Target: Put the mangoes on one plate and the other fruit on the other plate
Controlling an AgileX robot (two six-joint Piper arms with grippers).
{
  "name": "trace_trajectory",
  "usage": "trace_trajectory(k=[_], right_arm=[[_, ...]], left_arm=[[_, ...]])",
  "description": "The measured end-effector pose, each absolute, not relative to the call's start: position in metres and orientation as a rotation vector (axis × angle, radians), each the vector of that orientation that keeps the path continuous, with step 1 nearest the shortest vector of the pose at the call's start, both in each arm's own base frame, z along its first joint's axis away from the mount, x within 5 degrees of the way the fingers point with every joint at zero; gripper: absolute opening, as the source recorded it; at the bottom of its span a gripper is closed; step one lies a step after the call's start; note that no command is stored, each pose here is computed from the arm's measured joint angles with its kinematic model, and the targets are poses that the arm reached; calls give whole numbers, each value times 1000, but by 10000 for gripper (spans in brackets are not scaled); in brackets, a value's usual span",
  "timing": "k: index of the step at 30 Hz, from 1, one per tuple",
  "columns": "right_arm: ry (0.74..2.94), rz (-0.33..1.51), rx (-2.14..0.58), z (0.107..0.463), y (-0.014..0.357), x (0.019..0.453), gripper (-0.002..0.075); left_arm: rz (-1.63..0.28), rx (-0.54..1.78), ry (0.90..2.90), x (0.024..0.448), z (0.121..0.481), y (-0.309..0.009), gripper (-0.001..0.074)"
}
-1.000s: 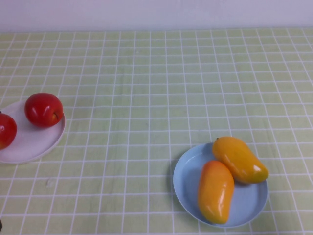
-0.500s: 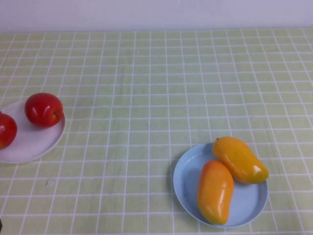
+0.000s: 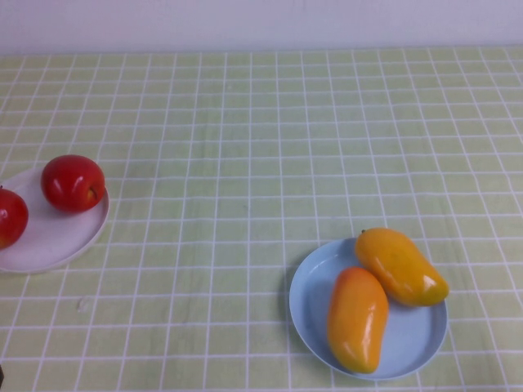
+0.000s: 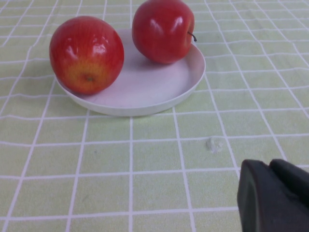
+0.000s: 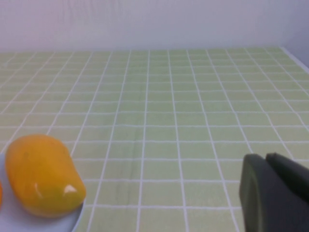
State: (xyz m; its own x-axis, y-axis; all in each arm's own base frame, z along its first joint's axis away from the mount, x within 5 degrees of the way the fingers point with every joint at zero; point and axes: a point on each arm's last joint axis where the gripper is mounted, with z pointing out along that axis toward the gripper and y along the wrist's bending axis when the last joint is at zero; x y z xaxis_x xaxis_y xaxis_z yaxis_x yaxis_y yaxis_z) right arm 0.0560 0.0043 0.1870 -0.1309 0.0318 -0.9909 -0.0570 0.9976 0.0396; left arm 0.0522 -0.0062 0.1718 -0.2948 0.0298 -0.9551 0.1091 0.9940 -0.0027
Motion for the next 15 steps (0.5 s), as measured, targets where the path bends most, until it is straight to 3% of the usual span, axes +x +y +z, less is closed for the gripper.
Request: trace_trajectory(k=[15], right_arm=[[1846,107,-62,174,8,53,-15]], left_arm=[[-78,100,1870,52,172,-6,1]])
